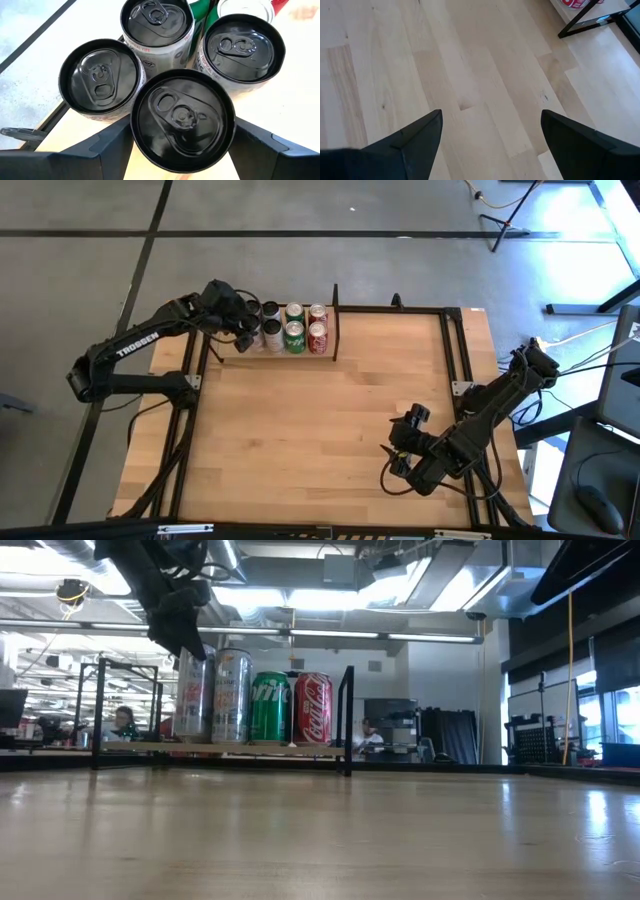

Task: Place canned beverage on shelf
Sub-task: Put the white-pink soda can on the shelf aligned with the other white-pink soda can, then return to Home Position

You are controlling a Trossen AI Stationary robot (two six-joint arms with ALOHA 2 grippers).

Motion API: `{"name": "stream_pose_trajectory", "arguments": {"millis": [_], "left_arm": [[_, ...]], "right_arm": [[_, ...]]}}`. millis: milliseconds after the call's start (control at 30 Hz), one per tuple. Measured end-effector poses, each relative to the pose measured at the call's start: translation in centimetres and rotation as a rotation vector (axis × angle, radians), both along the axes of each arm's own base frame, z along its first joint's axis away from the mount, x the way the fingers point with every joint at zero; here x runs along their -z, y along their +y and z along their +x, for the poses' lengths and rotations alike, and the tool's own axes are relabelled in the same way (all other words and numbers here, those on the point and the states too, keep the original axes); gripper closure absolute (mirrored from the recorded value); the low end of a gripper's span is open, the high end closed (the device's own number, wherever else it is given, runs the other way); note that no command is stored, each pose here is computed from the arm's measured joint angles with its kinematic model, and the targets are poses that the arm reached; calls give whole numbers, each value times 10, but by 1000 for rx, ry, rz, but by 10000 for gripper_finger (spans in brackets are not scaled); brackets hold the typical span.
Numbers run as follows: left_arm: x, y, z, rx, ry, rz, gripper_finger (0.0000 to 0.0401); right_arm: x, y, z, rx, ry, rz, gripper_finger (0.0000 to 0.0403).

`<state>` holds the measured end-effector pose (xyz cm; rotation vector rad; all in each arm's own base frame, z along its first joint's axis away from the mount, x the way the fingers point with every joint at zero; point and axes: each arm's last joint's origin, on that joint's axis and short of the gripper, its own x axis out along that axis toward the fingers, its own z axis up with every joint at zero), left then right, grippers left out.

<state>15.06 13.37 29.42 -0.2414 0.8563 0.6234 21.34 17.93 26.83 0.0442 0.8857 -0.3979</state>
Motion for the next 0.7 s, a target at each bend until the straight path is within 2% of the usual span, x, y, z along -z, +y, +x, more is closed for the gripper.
{"name": "stream_pose_trajectory", "arguments": {"millis": [400, 700], "left_arm": [[6, 5, 5, -5, 41, 4, 123], [4, 4, 4, -3, 11, -14, 58]], "right_arm": [[0, 0, 0, -8, 3, -9, 77], [0, 0, 0, -9, 7, -8, 77]]}}
